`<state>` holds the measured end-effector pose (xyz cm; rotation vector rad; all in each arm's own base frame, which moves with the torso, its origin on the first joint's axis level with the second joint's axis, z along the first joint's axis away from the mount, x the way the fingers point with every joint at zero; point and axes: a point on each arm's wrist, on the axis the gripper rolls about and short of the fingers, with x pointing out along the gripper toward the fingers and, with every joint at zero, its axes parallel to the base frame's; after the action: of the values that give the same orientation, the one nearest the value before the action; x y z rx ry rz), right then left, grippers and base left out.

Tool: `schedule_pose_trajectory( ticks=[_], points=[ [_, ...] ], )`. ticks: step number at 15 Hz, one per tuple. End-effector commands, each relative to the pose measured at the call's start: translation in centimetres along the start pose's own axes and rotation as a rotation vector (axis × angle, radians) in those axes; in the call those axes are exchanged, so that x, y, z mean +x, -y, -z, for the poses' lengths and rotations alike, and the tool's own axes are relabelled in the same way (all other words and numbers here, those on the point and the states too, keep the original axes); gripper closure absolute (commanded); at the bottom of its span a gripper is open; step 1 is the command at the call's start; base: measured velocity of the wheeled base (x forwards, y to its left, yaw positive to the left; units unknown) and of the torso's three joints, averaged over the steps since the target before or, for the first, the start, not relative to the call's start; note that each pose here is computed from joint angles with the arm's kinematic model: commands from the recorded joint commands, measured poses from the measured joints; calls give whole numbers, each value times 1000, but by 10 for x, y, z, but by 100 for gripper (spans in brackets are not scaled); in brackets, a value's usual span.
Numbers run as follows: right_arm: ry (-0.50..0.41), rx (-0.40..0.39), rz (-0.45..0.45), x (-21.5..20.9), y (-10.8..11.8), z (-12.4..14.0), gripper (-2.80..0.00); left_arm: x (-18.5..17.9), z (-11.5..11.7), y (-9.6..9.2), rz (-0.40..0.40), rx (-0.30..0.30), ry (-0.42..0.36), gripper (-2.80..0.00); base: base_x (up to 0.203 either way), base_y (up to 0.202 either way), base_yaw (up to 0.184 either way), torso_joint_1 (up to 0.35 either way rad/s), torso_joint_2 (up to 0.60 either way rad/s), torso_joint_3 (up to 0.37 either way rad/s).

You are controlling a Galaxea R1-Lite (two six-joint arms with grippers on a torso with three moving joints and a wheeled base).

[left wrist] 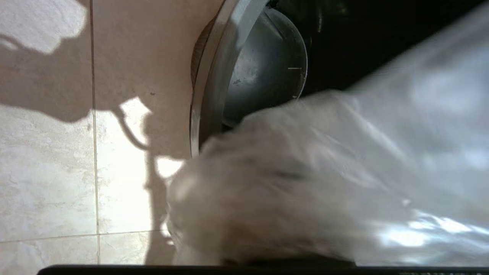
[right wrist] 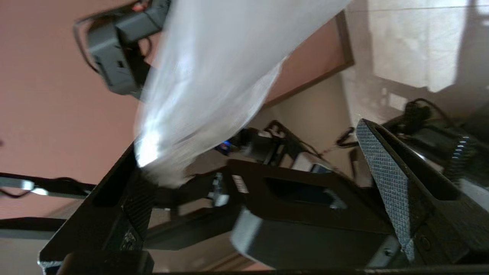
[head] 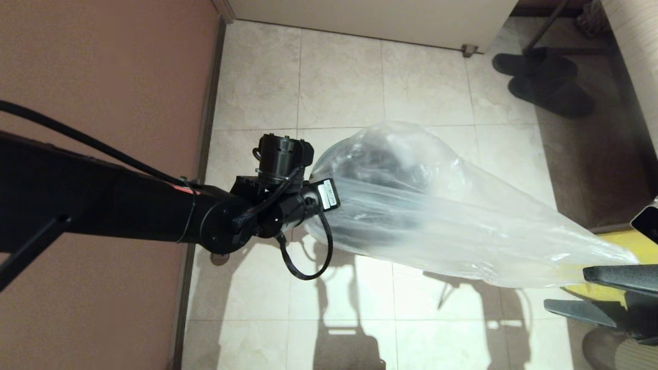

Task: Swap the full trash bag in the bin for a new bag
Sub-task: Put the new garbage bag on the trash can

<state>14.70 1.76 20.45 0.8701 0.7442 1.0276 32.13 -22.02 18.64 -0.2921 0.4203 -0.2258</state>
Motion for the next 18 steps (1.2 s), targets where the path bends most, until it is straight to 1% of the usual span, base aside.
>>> schedule_pose_trajectory(
  ticks=[1, 5, 8, 9, 11, 12, 13, 14, 16, 17, 18],
  points=[
    [23, -2, -38, -5, -16, 2, -280, 1, 1, 0, -1, 0, -2, 0, 0, 0, 0, 0, 0, 0],
    [65, -14, -84, -8, -33, -4, -280, -2, 0, 2, 6, 1, 2, 0, 0, 0, 0, 0, 0, 0],
    [100, -5, -71, -12, -33, -6, -280, -17, -8, 10, 35, 1, 18, 0, 0, 0, 0, 0, 0, 0],
    [124, -5, -60, -14, -33, -6, -280, -25, -13, 15, 50, 4, 21, 0, 0, 0, 0, 0, 0, 0],
    [158, 41, -49, -15, -35, -8, -280, -43, -21, 27, 84, 8, 24, 0, 0, 0, 0, 0, 0, 0],
    [175, 45, -45, -16, -38, -7, -280, -52, -22, 32, 100, 17, 16, 0, 0, 0, 0, 0, 0, 0],
    [188, 33, -46, -18, -41, -5, -280, -62, -21, 36, 114, 32, -2, 0, 0, 0, 0, 0, 0, 0],
    [196, 16, -51, -21, -47, -3, -280, -70, -22, 38, 118, 43, -16, 0, 0, 0, 0, 0, 0, 0],
    [215, -11, -58, -25, -59, 1, -280, -91, -32, 39, 141, 46, -10, 0, 0, 0, 0, 0, 0, 0],
    [232, -6, -49, -28, -62, 1, -280, -105, -40, 40, 166, 45, -2, 0, 0, 0, 0, 0, 0, 0],
    [251, 30, -34, -31, -65, 0, -280, -122, -46, 40, 201, 46, -4, 0, 0, 0, 0, 0, 0, 0]
  ],
)
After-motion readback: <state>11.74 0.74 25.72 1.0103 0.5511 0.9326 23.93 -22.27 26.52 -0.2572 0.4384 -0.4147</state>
